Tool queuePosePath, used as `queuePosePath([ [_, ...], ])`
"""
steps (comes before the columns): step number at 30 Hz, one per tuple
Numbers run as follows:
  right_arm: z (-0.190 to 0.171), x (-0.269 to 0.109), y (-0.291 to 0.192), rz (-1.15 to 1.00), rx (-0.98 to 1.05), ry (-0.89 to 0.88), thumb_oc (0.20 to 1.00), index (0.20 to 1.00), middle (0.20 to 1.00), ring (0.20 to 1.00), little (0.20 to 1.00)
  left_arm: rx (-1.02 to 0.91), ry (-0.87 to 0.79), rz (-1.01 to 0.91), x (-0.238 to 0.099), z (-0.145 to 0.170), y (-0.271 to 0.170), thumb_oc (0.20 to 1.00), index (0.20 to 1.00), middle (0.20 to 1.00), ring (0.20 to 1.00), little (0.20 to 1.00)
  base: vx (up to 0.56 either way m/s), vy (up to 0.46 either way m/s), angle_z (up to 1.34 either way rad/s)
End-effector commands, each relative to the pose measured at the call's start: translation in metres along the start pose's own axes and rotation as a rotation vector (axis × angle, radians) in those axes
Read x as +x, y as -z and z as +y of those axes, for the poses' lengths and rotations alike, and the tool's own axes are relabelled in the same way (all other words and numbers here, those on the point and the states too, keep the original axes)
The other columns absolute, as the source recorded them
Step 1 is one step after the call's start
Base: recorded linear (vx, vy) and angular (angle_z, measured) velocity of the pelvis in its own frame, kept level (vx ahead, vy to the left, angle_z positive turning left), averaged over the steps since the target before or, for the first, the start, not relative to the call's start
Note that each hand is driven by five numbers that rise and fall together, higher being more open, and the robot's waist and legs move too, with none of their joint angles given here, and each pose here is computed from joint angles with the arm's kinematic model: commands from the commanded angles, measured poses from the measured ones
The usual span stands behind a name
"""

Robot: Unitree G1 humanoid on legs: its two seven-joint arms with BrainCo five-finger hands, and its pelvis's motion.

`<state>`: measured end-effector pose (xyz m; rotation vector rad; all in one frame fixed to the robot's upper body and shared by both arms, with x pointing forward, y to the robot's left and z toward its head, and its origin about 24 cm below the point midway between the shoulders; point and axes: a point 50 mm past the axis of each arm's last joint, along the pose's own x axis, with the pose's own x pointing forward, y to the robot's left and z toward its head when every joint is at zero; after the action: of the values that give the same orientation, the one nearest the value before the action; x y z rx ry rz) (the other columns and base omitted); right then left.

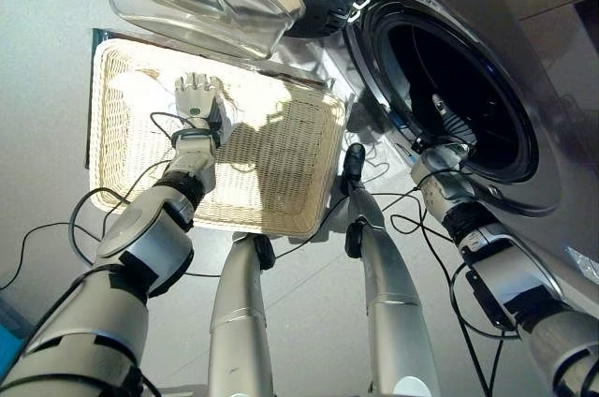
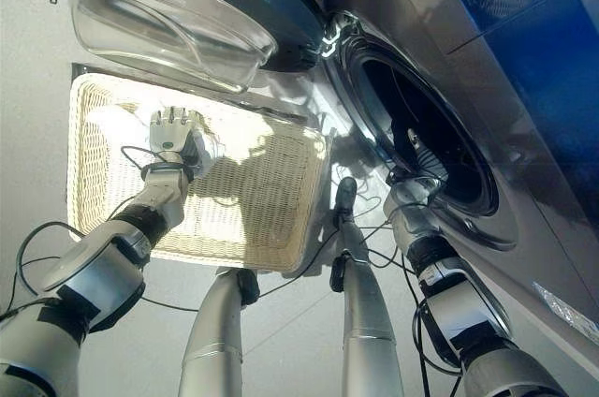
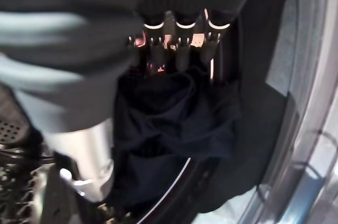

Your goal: Put the clothes into the washing machine.

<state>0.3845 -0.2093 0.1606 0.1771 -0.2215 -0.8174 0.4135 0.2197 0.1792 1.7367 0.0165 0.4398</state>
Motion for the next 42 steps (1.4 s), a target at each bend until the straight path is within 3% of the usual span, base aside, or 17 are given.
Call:
queuePosePath([
  [1,0.000,0.001,-0.011,-0.015,0.097,0.010,1.000,1.000,1.000,1.000,1.000,-0.048,0.320,0.087,-0.023,-0.057,0.020,0.200,0.200,0.200,0.200,0.200,-0.01,-0.005,-0.05],
  [5,-0.002,0.002,-0.009,-0.010,0.103,0.020,1.000,1.000,1.000,1.000,1.000,-0.081,0.272,0.075,-0.022,-0.054,0.020,0.200,0.200,0.200,0.200,0.200,0.00,-0.001,-0.01],
  [19,-0.012,-0.011,-0.011,-0.115,0.155,0.049,1.000,1.000,1.000,1.000,1.000,-0.359,-0.173,0.049,-0.017,-0.025,0.024,0.200,0.200,0.200,0.200,0.200,0.00,0.002,0.01],
  [33,-0.024,-0.035,0.010,-0.194,0.010,0.038,1.000,1.000,1.000,1.000,1.000,-0.671,-0.477,0.062,-0.036,-0.020,0.025,0.200,0.200,0.200,0.200,0.200,0.00,0.002,0.00],
  [38,-0.020,-0.050,0.017,-0.280,-0.087,-0.101,1.000,1.000,1.000,1.000,1.000,-0.930,-0.496,0.056,-0.049,-0.024,0.015,0.200,0.200,0.200,0.200,0.200,0.00,-0.007,0.00],
  [42,-0.006,-0.068,0.020,-0.347,-0.204,-0.378,1.000,1.000,1.000,1.000,1.000,-1.159,-0.447,-0.012,-0.061,-0.023,-0.001,0.200,0.200,0.200,0.200,0.200,0.00,-0.023,0.05],
])
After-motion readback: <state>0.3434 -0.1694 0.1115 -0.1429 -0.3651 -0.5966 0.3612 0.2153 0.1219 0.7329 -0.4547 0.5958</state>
